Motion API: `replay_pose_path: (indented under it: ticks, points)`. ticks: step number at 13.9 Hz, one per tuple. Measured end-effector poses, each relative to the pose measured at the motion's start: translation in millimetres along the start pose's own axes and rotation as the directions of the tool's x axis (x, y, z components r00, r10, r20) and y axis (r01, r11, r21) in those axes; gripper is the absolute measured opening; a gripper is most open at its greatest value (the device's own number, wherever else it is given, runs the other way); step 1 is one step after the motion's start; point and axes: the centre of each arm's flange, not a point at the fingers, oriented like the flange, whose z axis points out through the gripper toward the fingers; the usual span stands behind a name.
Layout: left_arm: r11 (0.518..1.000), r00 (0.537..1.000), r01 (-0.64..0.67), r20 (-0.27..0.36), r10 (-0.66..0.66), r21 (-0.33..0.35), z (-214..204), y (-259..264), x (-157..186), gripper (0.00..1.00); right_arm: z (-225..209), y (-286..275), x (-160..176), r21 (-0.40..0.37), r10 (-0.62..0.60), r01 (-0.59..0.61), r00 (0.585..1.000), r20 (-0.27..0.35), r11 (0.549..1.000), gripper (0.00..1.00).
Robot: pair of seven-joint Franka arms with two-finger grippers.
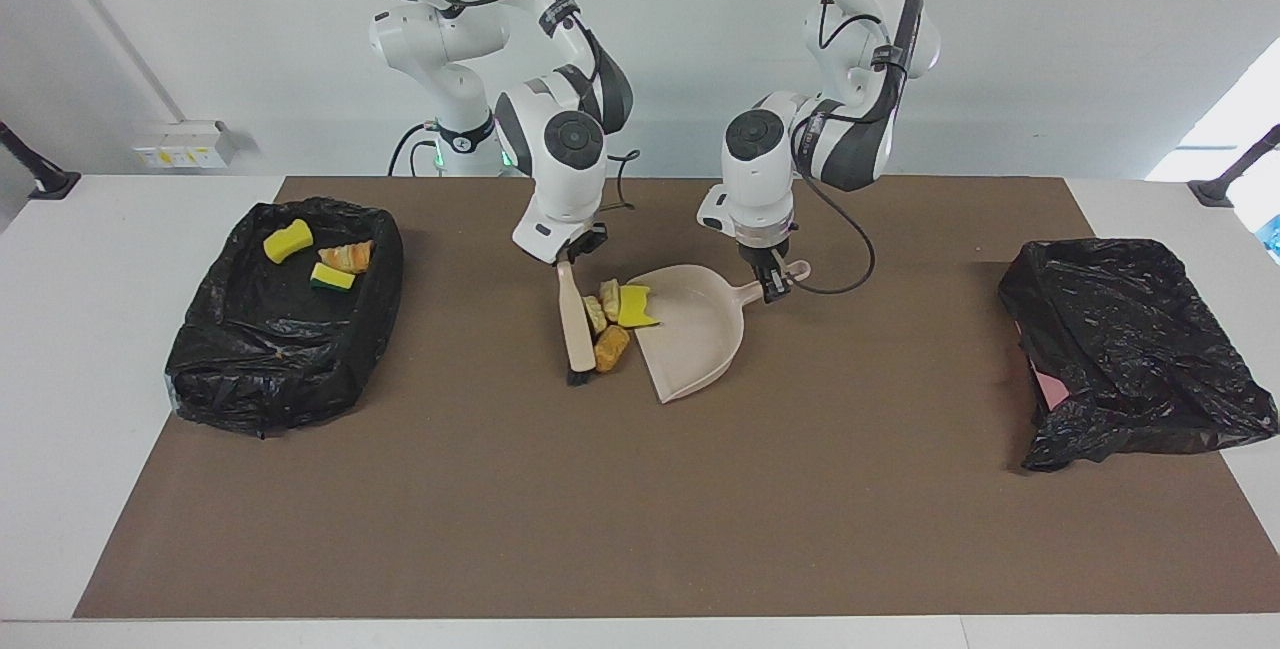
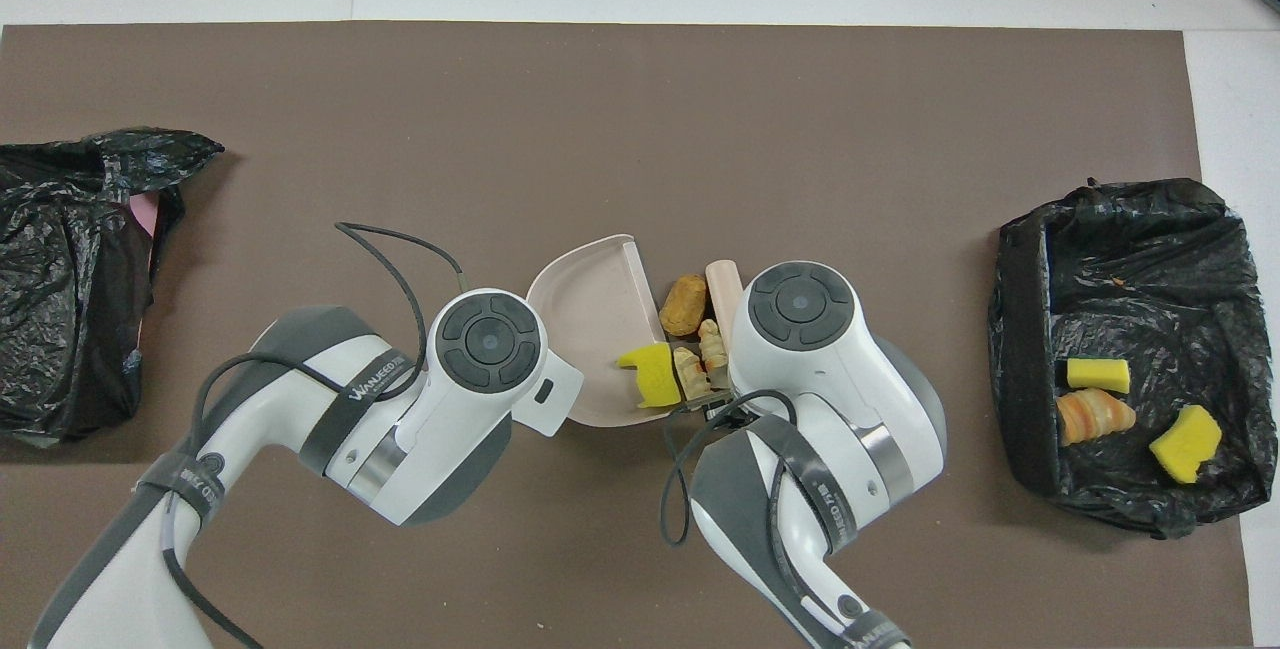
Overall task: Sweep and dump trash in bin
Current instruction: 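Sweep the remaining pieces into the dustpan with the right gripper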
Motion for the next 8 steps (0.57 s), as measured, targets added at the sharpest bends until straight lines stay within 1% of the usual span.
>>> replay_pose_path:
  ticks: [3,8]
  points:
    - [1.000,1.000,-0.003,-0.022,0.004,0.016,3,3,0,0.31,-18,-16,14,0.105,0.020,-0.019,1.000,-0.008,0.994,0.26]
    - [0.998,0.997,-0.015,-0.081,0.019,0.056,11,6,2,0.31,-34,-44,22,0.177,0.024,-0.017,0.999,-0.037,0.984,0.26]
